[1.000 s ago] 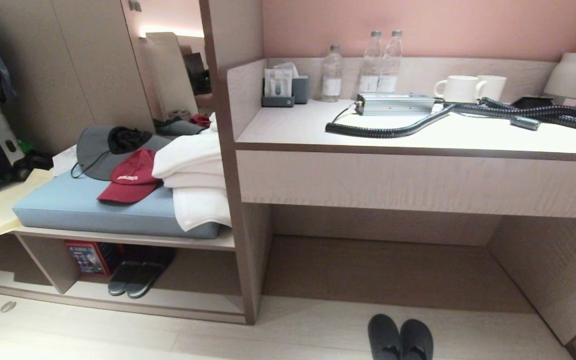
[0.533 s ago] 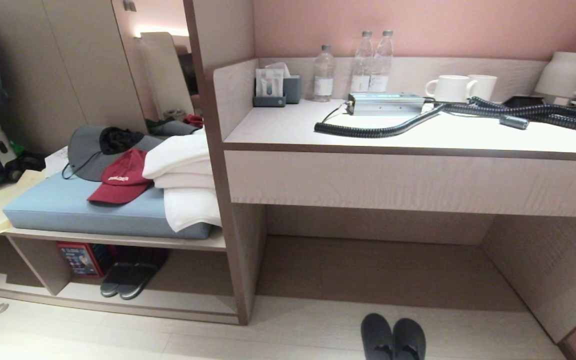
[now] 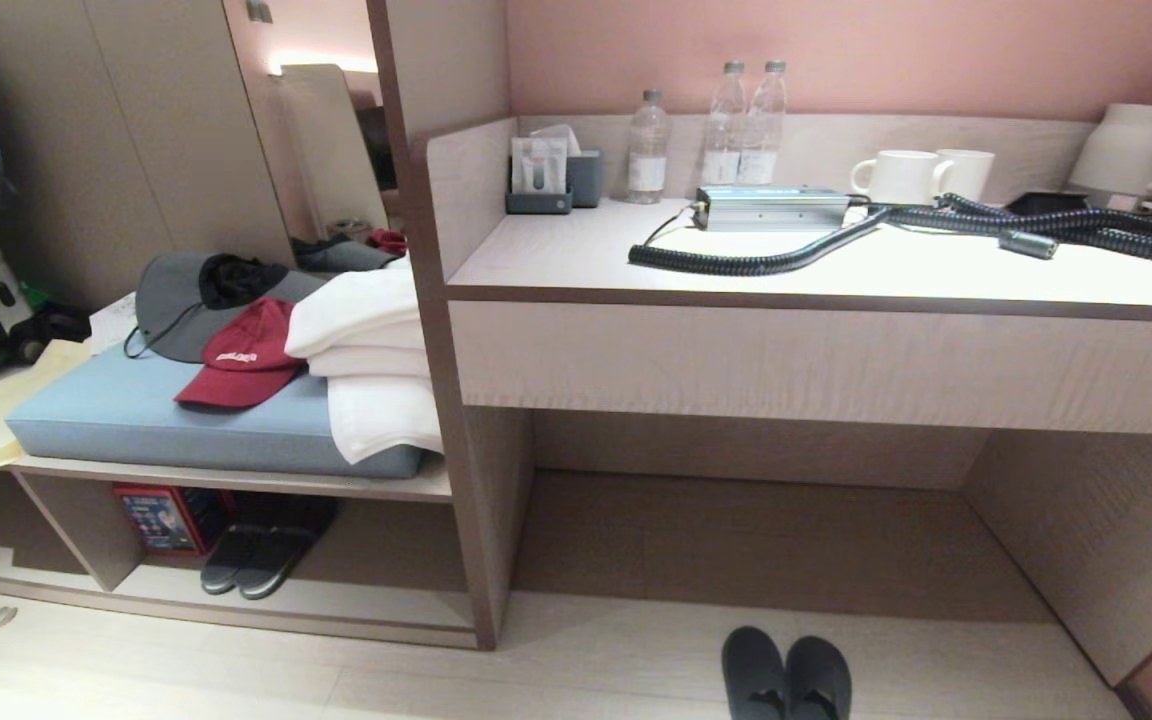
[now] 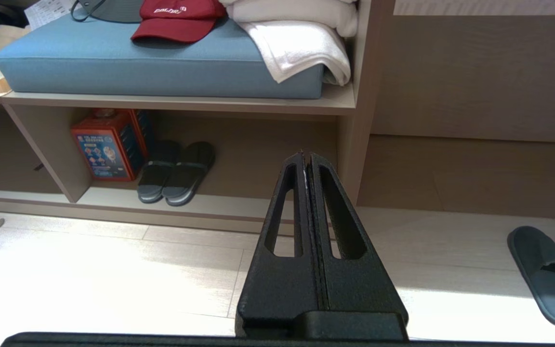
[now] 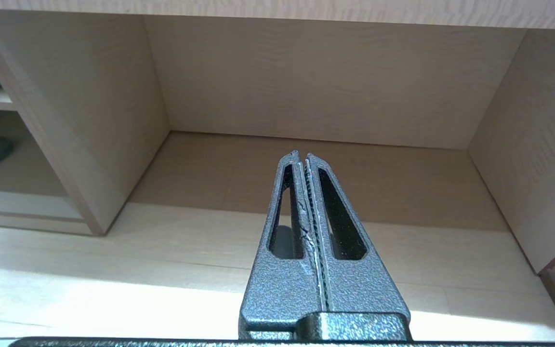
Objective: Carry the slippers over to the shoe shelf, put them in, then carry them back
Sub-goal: Pick up the slippers on the floor
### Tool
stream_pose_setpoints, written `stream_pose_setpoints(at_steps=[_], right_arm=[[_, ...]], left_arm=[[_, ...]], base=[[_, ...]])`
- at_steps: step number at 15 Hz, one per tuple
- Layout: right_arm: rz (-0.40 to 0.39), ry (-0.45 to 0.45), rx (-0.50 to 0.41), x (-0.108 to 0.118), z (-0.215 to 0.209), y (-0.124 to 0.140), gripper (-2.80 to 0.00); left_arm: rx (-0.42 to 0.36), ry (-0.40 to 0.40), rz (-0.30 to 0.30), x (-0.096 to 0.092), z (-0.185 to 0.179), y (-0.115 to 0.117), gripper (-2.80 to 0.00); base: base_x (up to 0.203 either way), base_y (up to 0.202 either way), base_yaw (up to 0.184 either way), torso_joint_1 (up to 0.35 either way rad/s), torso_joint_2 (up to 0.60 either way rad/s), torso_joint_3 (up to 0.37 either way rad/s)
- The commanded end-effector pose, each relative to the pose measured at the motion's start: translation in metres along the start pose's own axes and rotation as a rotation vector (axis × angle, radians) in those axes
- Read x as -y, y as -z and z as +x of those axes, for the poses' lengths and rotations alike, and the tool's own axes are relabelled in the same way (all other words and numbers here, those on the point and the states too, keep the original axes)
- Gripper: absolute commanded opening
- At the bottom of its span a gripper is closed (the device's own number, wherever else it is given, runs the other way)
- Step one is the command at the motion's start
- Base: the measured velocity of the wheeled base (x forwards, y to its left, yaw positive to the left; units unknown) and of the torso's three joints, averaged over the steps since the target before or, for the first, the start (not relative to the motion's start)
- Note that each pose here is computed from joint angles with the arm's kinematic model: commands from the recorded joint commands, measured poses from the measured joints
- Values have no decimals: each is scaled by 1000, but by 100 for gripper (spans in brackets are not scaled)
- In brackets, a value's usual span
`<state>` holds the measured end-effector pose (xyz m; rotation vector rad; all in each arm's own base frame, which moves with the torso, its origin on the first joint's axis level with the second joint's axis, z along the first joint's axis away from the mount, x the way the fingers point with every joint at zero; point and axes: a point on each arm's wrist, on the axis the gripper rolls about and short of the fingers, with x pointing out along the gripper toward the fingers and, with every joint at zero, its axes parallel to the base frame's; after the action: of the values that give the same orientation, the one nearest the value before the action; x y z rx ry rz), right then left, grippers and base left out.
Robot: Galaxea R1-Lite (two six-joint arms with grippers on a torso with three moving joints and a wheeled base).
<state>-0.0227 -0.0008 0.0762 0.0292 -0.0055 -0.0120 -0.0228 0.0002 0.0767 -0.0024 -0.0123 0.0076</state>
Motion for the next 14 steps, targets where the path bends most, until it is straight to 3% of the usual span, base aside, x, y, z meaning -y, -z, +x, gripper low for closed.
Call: stream_pose_setpoints(at_steps=[1, 14], right_arm=[[0, 0, -2, 0, 0, 0, -280], [-8, -4, -1, 0, 0, 0, -280]], left_arm=[[0, -2, -2, 0, 0, 0, -280], [0, -2, -2, 0, 0, 0, -280]], base=[[0, 0, 0, 0, 0, 0], [0, 0, 0, 0, 0, 0]])
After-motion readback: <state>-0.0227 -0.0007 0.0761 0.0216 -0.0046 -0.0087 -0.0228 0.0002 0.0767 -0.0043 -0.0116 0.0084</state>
